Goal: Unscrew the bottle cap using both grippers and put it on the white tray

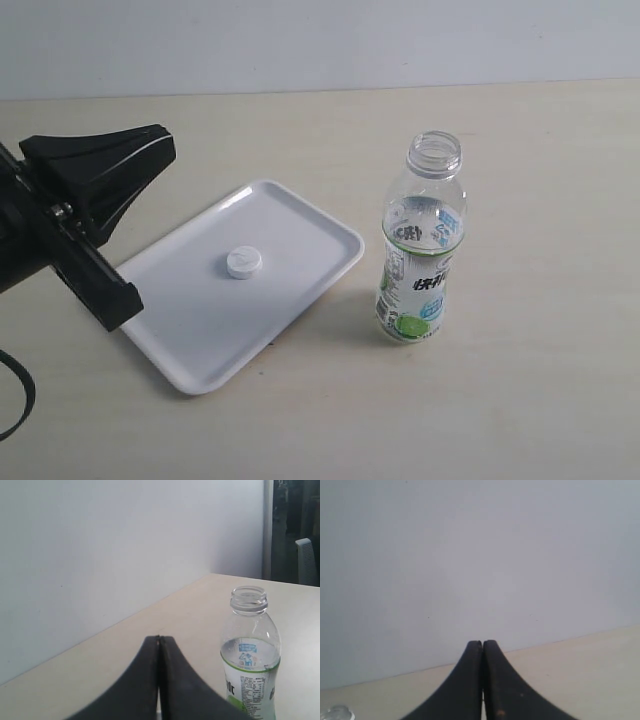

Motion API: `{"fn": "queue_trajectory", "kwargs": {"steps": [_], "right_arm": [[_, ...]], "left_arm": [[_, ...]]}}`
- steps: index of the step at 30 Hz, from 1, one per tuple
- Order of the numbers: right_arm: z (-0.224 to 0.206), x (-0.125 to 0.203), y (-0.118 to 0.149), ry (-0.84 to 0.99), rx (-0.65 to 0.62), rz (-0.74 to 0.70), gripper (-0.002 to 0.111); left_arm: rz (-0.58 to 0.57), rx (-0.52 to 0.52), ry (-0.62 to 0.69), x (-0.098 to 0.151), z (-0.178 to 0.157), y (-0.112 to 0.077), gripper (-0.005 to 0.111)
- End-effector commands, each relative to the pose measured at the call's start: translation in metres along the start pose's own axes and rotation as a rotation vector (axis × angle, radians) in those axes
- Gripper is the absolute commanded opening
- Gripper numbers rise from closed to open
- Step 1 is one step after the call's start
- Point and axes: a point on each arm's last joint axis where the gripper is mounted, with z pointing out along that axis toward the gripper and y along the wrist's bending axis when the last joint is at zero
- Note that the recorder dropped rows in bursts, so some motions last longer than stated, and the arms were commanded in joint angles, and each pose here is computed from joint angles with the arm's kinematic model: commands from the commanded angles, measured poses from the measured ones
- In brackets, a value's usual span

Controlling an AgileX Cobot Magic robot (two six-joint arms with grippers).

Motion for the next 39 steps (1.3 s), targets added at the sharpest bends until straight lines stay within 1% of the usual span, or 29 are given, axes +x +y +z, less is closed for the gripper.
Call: {"fn": "queue_trajectory", "kwargs": {"steps": [1, 4, 7, 9, 15, 17, 21, 27, 32, 39], "right_arm": [[-0.001, 0.006, 0.004, 0.063, -0.042, -0.108, 0.000], [-0.002, 0.009, 0.009, 0.095, -0.108, -0.209, 0.000], [-0.002, 0.010, 0.012, 0.101, -0.141, -0.266, 0.000], [-0.003, 0.010, 0.012, 0.098, -0.139, -0.279, 0.000], [-0.009, 0.019, 0.002, 0.064, -0.010, -0.247, 0.000], [-0.010, 0.025, 0.000, 0.064, 0.013, -0.248, 0.000], [-0.009, 0.040, -0.004, 0.103, 0.019, -0.246, 0.000], [-0.005, 0.081, -0.014, 0.224, 0.034, -0.236, 0.000], [-0.006, 0.087, -0.015, 0.273, 0.041, -0.238, 0.000], [-0.006, 0.087, -0.015, 0.274, 0.041, -0.236, 0.000]], "left_arm": [[-0.011, 0.000, 0.001, 0.001, -0.002, 0.000, 0.000], [-0.011, 0.000, 0.001, 0.001, -0.002, 0.000, 0.000], [-0.011, 0.000, 0.001, 0.001, -0.002, 0.000, 0.000], [-0.011, 0.000, 0.001, 0.001, -0.002, 0.000, 0.000], [-0.011, 0.000, 0.001, 0.001, -0.002, 0.000, 0.000], [-0.011, 0.000, 0.001, 0.001, -0.002, 0.000, 0.000], [-0.011, 0.000, 0.001, 0.001, -0.002, 0.000, 0.000], [-0.011, 0.000, 0.001, 0.001, -0.002, 0.000, 0.000], [-0.011, 0.000, 0.001, 0.001, -0.002, 0.000, 0.000], [-0.011, 0.000, 0.001, 0.001, -0.002, 0.000, 0.000]]}}
